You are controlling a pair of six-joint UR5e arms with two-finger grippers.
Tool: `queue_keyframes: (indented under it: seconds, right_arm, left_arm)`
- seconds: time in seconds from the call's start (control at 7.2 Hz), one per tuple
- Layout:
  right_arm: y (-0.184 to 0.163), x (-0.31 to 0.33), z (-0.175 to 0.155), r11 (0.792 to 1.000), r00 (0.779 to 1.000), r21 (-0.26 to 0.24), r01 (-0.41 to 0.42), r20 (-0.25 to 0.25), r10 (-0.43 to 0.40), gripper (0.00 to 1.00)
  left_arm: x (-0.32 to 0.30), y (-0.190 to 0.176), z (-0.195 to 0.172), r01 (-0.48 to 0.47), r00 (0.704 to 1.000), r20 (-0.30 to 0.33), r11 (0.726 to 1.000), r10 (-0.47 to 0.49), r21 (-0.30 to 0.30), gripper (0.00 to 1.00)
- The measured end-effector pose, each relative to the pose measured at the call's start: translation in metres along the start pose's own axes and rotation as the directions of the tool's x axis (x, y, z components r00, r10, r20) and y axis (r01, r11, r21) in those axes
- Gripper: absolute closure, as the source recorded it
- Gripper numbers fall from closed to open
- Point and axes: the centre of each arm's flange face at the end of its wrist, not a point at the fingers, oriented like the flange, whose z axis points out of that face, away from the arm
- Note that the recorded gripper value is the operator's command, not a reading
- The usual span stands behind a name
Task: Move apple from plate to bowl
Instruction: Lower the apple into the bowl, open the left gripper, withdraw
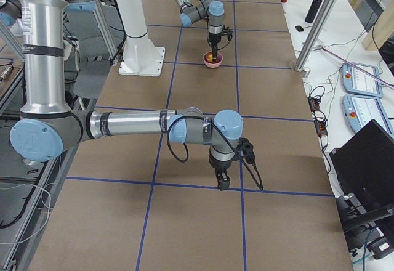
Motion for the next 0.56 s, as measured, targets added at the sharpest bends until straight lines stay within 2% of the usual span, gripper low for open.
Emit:
queue_keyframes:
  seconds: [0.28, 0.56]
  right_arm:
    - [0.000, 0.000, 0.000, 1.000, 1.000, 0.000, 0.000, 0.000, 0.000, 0.00]
    - [0.000, 0.000, 0.000, 1.000, 1.000, -0.001, -0.006, -0.001, 0.006, 0.00]
  left_arm:
    - [0.000, 0.003, -0.010, -0.009, 1.000, -0.015, 1.000, 0.009, 0.003, 0.02]
    - [-0.026, 0.006, -0.029, -0.030, 0.999, -0.019, 0.999, 0.030, 0.012, 0.02]
